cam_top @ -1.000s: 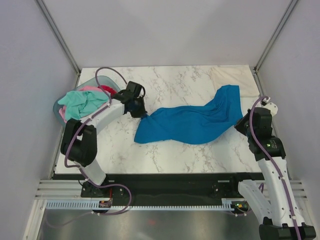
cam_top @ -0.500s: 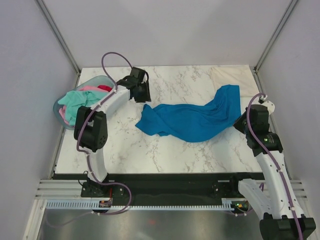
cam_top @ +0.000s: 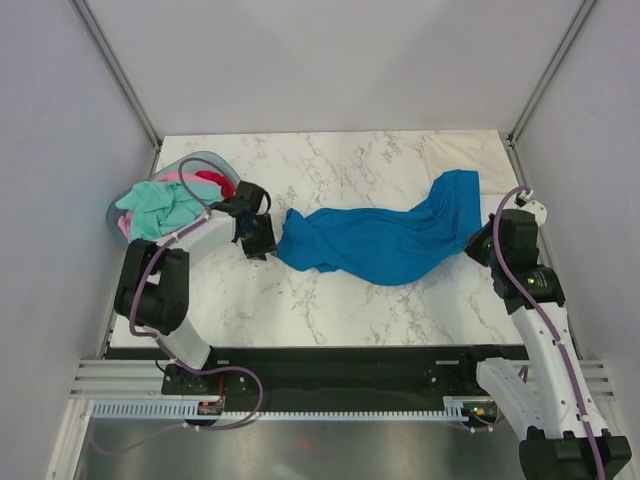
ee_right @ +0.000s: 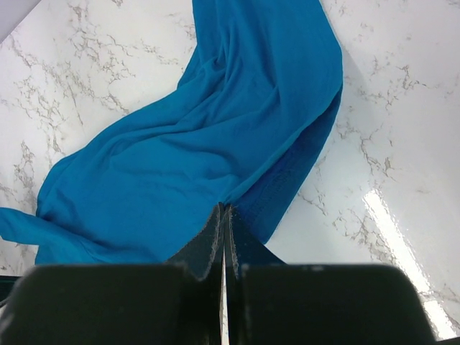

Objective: Fold and stack the t-shirts
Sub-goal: Flatten the tshirt out

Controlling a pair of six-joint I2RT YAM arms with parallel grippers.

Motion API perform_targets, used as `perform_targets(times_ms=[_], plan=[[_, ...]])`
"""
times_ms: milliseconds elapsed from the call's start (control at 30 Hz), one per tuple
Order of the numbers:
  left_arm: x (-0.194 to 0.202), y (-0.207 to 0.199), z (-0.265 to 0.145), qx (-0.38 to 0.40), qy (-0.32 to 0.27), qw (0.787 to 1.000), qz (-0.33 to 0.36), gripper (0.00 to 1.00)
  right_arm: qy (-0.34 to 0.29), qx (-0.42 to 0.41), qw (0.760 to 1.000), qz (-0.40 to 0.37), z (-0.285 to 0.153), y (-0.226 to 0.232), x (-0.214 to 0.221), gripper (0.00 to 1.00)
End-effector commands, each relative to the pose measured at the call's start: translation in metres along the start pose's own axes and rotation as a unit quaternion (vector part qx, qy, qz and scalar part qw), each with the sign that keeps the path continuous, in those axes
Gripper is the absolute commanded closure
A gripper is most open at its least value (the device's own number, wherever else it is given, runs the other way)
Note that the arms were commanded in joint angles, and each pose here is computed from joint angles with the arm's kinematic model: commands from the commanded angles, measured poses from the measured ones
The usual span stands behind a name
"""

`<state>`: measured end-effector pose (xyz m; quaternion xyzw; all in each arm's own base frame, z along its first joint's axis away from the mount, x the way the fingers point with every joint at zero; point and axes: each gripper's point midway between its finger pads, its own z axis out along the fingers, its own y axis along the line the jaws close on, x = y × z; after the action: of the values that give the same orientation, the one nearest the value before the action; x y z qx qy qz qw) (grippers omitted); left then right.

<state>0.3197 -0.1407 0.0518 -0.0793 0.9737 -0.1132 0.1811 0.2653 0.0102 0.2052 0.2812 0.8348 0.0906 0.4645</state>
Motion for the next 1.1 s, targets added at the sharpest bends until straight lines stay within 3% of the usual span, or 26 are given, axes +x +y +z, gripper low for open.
perform_targets(times_ms=[0, 433, 933, 1067], plan=[[-0.016, -0.003, 0.012, 0.025, -0.013, 0.998, -0.051, 0.57, -0.02, -0.022, 1.0, 0.006, -0.004, 0.008, -0.008, 1.0], [-0.015, 0.01, 0.047, -0.019, 0.011, 0.997, -0.071, 0.57, -0.023, -0.023, 0.999, 0.004, -0.007, 0.004, -0.005, 1.0], [-0.008, 0.011, 0.058, -0.02, 0.038, 0.997, -0.065, 0.71, -0.028, -0.031, 0.999, 0.006, -0.013, 0.008, -0.008, 1.0], [-0.006, 0.016, 0.062, -0.034, 0.046, 0.997, -0.061, 0.81, -0.029, -0.036, 0.999, 0.007, -0.016, 0.009, -0.009, 1.0]])
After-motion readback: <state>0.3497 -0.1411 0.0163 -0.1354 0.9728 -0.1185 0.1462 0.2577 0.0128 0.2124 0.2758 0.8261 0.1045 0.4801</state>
